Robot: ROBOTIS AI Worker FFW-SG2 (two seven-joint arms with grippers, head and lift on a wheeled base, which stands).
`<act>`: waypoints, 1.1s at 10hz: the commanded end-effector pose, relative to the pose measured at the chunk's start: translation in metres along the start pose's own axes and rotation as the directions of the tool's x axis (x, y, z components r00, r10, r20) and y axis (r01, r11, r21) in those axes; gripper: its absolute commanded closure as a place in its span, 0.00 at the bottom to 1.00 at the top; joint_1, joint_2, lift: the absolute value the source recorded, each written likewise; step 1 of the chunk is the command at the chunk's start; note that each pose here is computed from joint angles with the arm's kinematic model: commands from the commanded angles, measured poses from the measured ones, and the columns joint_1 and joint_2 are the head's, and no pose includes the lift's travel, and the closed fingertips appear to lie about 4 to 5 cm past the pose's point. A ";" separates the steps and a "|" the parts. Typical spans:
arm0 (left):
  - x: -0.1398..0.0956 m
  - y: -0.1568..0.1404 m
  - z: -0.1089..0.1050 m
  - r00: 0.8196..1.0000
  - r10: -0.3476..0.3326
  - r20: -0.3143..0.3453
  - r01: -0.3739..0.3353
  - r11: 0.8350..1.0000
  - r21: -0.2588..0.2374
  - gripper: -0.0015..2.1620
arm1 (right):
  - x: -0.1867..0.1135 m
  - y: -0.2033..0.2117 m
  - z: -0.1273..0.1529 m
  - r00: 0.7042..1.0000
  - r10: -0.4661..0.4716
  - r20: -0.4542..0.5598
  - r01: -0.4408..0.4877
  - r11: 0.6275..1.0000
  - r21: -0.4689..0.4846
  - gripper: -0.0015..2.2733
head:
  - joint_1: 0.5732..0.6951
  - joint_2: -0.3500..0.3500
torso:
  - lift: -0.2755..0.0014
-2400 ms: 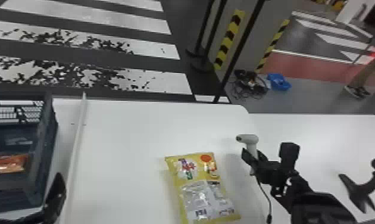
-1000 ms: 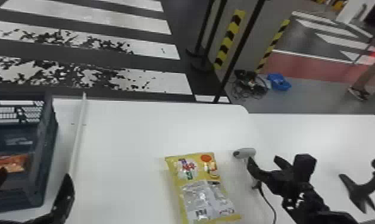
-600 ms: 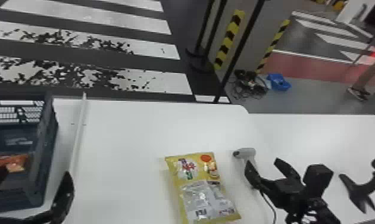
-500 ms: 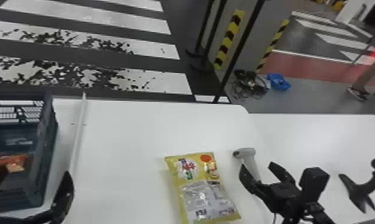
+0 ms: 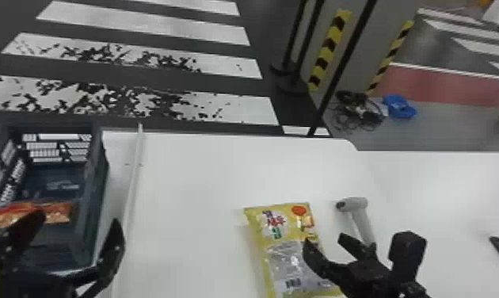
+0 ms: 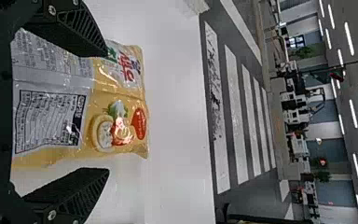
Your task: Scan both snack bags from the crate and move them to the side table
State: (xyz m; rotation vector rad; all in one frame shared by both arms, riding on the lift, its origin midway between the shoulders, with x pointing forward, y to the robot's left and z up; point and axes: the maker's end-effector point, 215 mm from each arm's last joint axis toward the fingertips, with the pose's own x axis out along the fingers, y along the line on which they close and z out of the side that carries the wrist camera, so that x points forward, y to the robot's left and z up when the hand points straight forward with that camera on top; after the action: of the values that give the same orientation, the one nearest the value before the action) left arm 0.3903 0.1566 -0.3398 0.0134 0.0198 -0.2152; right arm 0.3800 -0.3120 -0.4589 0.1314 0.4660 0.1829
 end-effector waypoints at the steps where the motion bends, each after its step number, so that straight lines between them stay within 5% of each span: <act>1: 0.002 0.000 0.000 1.000 -0.004 0.000 0.004 1.000 -0.005 0.00 | 0.005 0.007 -0.007 0.999 0.021 -0.026 -0.020 1.000 0.008 0.06 | 1.00 0.17 | 0.65; 5: 0.004 -0.001 -0.002 1.000 -0.006 -0.012 0.006 1.000 -0.003 0.00 | 0.014 0.023 -0.028 0.993 0.083 -0.085 -0.078 0.995 0.056 0.06 | 1.00 0.20 | 0.65; 8: 0.005 -0.006 -0.004 1.000 -0.014 -0.021 0.014 1.000 -0.007 0.00 | 0.026 0.028 -0.045 0.986 0.104 -0.130 -0.108 0.994 -0.023 0.07 | 1.00 0.23 | 0.65; 10: 0.005 -0.006 -0.004 1.000 -0.014 -0.021 0.014 1.000 -0.009 0.00 | 0.033 0.025 -0.075 0.972 0.089 -0.218 -0.110 0.990 -0.086 0.30 | 1.00 0.24 | 0.65; 11: 0.005 -0.006 -0.004 1.000 -0.014 -0.021 0.014 1.000 -0.009 0.00 | 0.036 0.017 -0.093 0.956 0.071 -0.285 -0.097 0.992 -0.079 0.74 | 1.00 0.24 | 0.65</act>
State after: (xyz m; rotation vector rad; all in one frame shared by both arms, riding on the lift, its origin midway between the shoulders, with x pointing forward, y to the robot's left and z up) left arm 0.3942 0.1492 -0.3437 0.0070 0.0416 -0.2289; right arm 0.3706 -0.2778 -0.5408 0.0402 0.6870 0.3125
